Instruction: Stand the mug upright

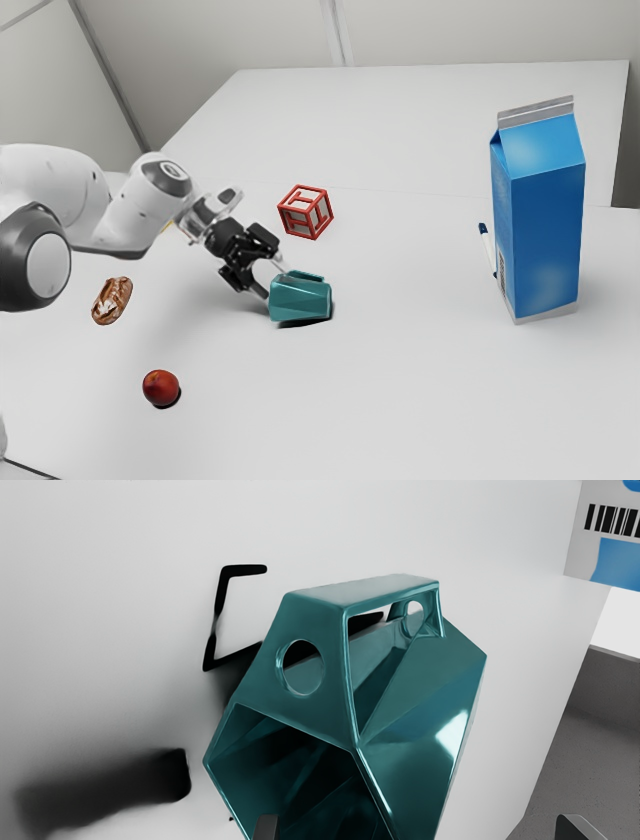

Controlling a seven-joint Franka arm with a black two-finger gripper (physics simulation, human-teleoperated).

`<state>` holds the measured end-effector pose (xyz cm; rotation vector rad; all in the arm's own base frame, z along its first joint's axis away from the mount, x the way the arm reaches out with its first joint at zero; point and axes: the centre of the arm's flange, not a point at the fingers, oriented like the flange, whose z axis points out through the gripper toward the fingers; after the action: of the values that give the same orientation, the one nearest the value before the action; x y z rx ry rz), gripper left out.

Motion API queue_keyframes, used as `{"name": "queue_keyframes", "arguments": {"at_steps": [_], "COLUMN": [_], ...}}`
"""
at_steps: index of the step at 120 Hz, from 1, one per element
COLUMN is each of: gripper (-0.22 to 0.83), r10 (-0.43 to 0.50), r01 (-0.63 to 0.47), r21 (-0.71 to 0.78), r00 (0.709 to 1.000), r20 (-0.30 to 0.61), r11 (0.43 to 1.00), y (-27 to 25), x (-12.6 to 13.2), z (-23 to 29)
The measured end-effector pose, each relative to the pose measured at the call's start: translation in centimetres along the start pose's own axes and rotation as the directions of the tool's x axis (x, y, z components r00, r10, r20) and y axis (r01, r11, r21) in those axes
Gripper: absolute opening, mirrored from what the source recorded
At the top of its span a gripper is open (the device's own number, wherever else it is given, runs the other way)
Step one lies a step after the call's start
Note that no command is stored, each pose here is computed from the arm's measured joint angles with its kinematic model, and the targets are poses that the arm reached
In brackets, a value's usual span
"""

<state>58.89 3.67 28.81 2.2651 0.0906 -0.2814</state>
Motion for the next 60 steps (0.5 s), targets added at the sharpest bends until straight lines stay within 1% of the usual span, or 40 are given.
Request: {"name": "queue_keyframes", "arguments": {"at_steps": [20, 28, 33, 60], "gripper": [0.61, 0.57, 0.51, 0.12], "r10": [0.007, 0.007, 0.012, 0.023], "r01": [-0.008, -0.010, -0.016, -0.030], "r21": [-0.048, -0.070, -0.077, -0.088], "r00": [1.000, 0.999, 0.999, 0.997], "r20": [-0.026, -0.041, -0.052, -0.080], "r11": [0.999, 0.998, 0.997, 0.996], "y": [-0.2, 0.0, 0.3, 1.1], "x": [0.0, -0.3, -0.4, -0.9], "z": [1.3, 1.5, 1.5, 1.1]}}
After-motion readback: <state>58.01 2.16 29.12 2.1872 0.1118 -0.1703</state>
